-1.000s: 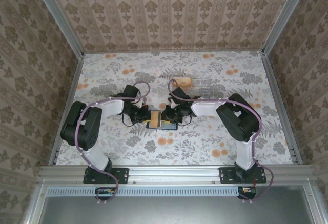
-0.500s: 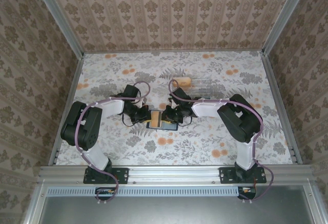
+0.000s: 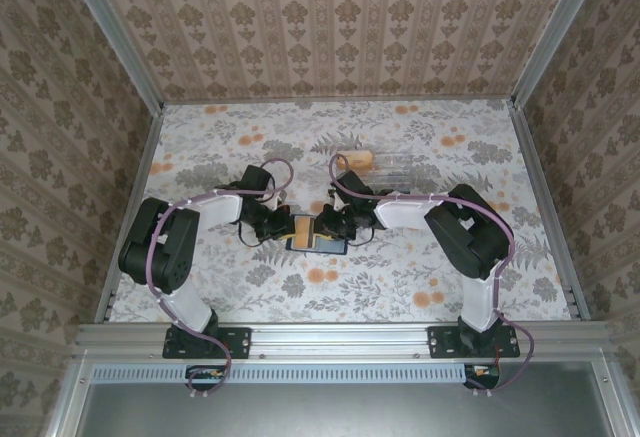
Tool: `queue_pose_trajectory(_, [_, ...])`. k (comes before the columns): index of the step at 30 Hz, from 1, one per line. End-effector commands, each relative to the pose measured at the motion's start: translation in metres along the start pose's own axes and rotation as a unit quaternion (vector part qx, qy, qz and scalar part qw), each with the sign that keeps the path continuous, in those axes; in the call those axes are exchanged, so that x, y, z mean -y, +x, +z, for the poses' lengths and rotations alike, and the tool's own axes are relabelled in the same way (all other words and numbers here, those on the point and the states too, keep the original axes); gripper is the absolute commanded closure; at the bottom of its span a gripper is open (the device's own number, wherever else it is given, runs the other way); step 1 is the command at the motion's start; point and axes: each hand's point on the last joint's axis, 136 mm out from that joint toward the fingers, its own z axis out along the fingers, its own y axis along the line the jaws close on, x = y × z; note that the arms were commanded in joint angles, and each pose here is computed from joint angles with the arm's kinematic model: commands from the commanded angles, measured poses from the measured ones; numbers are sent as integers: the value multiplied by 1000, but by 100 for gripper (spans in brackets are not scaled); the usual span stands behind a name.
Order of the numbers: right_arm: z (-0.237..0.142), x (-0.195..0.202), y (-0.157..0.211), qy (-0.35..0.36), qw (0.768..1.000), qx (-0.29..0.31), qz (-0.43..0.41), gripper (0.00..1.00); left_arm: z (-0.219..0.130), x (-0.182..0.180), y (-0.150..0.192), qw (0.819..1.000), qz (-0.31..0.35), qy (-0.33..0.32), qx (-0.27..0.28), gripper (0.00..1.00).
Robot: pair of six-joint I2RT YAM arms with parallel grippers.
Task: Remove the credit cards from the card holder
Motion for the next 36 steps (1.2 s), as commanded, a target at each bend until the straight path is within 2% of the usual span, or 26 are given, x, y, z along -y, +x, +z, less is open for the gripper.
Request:
queue_pose_trajectory(1, [7,-8,2,-14,1000,-11,-2,82,7,-14,13,1000,-7,-23,-20,100])
queue_pose_trajectory(8, [11,-8,3,-15,1000,-18,-2,85,7,-13,14,1000,-5,-22,-21,100])
queue_pose_trajectory(11, [9,-8,3,-16,1000,-17,-2,99,7,-13,14,999,-6,-23,-22,100])
queue_pose_trajectory(12, [8,-8,3,-15,1000,-16,-2,100,7,-13,14,999,-5,-24,-22,100])
queue_pose_trajectory(28, [-13,6,3,-11,1000,-1,5,100,2,-15,11,1000,-9,-25,-15,100])
queue_pose_trajectory(30, [-11,5,2,-14,1000,-1,7,85,2,-15,10,1000,-9,-24,-15,100])
queue_pose_trajectory(31, [-9,4,2,-16,1000,-2,6,82,3,-15,11,1000,-9,-25,-16,100])
queue_pose_trajectory(36, [1,-1,1,-18,1000,-5,3,78,5,-15,13,999,-8,-24,-20,100])
